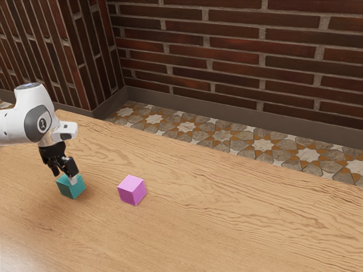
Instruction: Pick up the blue block with one arm, and put the blue block on the pink block with one arm
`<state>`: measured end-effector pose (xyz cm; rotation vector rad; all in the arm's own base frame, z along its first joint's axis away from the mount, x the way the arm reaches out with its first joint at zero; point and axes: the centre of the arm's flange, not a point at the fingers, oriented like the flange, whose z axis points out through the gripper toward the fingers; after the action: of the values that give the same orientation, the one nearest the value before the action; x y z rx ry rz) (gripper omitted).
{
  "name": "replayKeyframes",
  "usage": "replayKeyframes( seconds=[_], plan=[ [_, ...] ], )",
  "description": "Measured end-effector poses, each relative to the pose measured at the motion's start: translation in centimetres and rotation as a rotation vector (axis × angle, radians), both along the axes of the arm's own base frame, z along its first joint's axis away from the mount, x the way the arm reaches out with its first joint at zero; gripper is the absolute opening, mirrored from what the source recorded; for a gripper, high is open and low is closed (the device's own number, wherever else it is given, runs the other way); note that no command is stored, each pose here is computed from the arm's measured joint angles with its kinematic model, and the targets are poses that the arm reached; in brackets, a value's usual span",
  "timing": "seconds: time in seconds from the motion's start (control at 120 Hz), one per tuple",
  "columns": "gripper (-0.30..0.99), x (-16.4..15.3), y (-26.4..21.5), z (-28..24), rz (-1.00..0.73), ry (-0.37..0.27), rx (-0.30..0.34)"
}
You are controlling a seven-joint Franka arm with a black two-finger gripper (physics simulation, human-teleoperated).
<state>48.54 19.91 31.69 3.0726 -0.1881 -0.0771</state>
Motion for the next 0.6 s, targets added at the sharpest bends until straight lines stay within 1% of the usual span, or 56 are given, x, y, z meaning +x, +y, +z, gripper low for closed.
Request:
replayKeyframes(
  seconds=[0.1, 0.267, 0.517, 0.6],
  plan=[
    [0.69, 0.4, 0.2, -0.4, -0.019, 0.012, 0.002],
    [0.69, 1.2, 0.4, -0.4, -0.048, 0.006, 0.009],
    [0.69, 1.3, 0.5, -1.4, -0.073, 0.021, 0.006],
    [0.69, 1.4, 0.6, -1.4, -0.080, 0.017, 0.008]
  ],
)
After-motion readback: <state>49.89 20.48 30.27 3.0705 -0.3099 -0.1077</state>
